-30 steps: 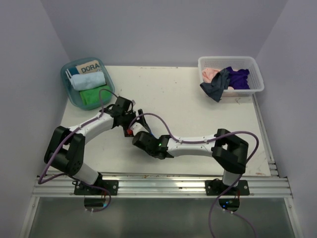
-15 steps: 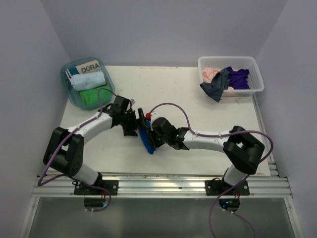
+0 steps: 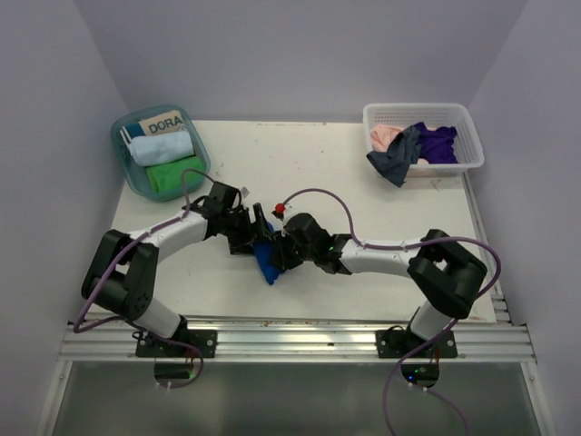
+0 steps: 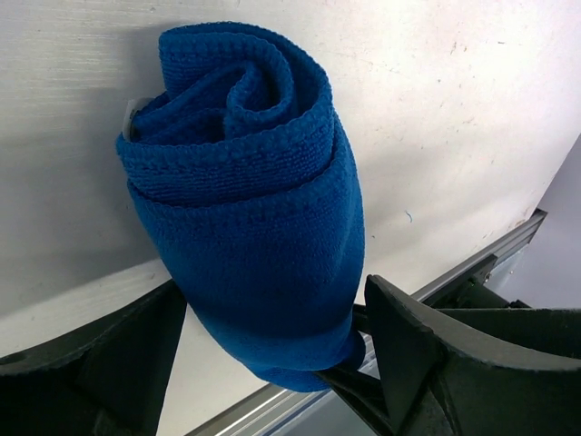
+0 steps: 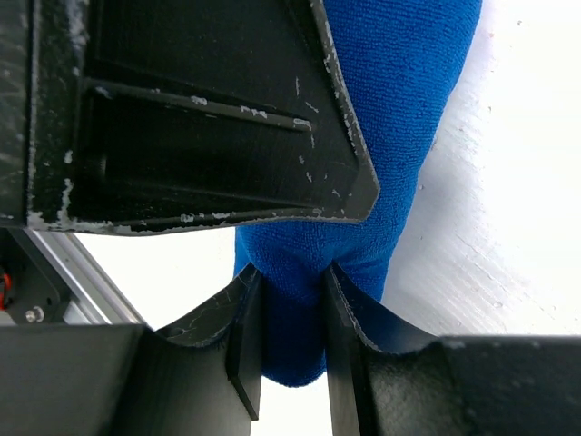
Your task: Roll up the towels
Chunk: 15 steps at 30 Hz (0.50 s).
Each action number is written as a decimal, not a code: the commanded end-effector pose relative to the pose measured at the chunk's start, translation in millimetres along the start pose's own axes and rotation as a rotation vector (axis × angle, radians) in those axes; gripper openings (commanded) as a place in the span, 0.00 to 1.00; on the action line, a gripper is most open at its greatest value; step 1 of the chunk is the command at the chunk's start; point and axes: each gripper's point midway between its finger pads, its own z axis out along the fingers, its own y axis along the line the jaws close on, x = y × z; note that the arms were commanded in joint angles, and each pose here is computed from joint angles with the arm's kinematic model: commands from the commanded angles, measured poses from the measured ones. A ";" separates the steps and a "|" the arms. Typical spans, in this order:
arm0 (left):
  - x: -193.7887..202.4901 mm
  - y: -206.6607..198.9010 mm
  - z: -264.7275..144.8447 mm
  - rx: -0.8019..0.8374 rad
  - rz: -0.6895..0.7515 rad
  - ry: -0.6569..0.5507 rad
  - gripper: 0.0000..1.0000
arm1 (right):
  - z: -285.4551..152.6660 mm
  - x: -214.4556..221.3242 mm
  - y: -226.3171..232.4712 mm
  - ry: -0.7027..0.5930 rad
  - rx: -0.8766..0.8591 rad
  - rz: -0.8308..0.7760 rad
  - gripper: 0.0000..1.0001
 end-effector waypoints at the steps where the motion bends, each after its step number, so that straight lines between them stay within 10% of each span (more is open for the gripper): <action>1: -3.4 -5.5 3.8 0.036 -0.007 -0.020 0.82 | -5.0 1.8 1.7 0.007 -0.038 0.046 0.27; 15: -5.8 0.2 13.8 0.018 -0.012 -0.027 0.79 | -0.1 7.6 -6.5 0.022 -0.053 0.096 0.27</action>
